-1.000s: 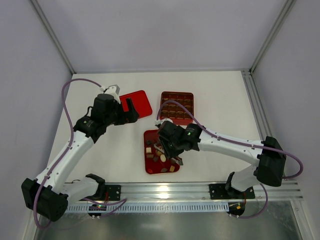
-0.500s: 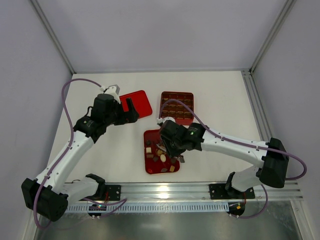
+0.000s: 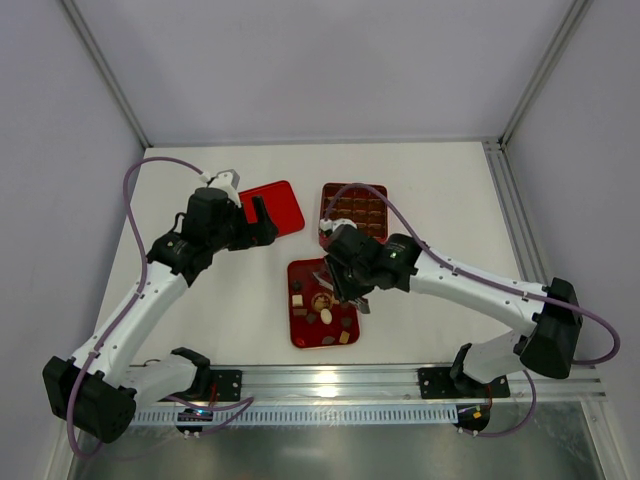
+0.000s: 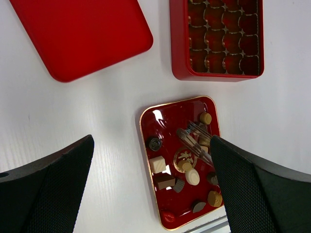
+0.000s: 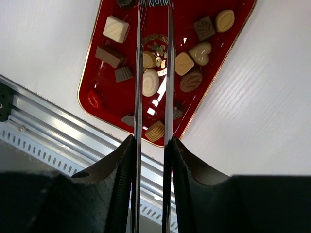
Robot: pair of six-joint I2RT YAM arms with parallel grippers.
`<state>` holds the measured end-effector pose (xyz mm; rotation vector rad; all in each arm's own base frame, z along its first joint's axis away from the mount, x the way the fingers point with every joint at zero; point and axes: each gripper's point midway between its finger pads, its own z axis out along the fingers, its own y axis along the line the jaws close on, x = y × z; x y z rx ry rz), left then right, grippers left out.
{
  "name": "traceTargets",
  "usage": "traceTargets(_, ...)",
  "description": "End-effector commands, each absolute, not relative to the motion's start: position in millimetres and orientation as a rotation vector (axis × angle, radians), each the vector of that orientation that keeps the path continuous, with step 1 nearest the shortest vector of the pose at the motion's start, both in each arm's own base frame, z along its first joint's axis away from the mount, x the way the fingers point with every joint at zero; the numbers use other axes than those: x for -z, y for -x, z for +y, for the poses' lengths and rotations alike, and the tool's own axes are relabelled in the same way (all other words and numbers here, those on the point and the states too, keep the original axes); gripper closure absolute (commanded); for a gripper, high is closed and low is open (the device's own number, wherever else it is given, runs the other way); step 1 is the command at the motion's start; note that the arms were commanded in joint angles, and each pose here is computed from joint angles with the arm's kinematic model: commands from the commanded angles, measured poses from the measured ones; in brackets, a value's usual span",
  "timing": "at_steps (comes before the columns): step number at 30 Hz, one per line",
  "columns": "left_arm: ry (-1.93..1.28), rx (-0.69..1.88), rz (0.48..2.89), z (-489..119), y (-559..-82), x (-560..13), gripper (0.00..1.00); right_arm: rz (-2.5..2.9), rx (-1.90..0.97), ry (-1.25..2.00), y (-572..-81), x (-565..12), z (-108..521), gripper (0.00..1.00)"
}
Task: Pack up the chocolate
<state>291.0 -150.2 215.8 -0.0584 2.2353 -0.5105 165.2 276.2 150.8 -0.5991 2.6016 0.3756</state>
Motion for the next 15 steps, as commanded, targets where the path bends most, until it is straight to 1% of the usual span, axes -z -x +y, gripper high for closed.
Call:
traceTargets(1,0.052,0.506,2.217,-149.9,-293.3,-218.9,0.0,2.511,-0.454,0.535,-184.3,-189.3,278.4,0.64)
traceTargets(9,0.047,0.515,2.22,-151.8,-292.9,-218.7,0.0,2.433,-0.456,0.381,-240.1,-221.2,261.2,0.64)
traceTargets(15,0.044,0.523,2.217,-152.9,-292.6,-220.2,0.0,2.383,-0.401,0.218,-296.6,-231.5,239.3,0.64)
